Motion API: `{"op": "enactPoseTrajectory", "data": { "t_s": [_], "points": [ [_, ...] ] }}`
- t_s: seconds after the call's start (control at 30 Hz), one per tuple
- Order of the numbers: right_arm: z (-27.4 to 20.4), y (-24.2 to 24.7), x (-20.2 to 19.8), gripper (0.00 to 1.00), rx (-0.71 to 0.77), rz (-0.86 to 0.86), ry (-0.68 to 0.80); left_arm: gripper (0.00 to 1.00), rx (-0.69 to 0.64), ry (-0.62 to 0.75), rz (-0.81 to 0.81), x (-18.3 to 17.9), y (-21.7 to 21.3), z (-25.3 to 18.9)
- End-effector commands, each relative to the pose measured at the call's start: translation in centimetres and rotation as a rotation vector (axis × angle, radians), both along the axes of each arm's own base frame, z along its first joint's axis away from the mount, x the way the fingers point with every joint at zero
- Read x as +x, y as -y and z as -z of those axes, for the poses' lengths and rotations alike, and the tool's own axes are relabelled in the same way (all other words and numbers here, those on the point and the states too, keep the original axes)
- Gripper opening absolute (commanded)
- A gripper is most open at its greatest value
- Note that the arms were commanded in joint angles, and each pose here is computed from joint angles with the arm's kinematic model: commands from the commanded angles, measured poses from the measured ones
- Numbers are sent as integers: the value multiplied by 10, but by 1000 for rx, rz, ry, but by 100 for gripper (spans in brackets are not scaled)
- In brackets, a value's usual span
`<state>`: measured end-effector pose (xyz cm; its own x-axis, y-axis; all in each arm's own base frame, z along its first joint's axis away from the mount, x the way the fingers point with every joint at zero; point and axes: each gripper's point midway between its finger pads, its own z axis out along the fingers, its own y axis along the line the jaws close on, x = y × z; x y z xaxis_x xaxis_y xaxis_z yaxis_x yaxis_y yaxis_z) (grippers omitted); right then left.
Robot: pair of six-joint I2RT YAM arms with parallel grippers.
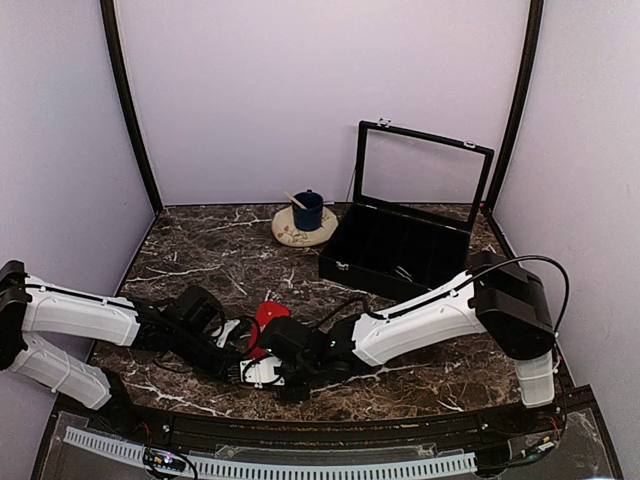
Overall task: Roll the socks
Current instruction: Roll the sock at the center of the board.
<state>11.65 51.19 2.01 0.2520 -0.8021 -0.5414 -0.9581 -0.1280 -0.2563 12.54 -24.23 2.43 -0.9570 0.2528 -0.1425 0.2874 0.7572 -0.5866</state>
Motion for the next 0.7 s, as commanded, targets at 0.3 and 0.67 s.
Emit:
{"op": "enactPoseTrajectory", "data": {
  "t_s": [0.3, 0.67],
  "points": [
    [62, 55, 0, 0, -228, 213, -261, 46, 34, 92, -121, 14, -15, -12],
    [47, 55, -11, 0, -217, 263, -560, 44, 9, 213, -242, 28, -31, -20]
  ]
}}
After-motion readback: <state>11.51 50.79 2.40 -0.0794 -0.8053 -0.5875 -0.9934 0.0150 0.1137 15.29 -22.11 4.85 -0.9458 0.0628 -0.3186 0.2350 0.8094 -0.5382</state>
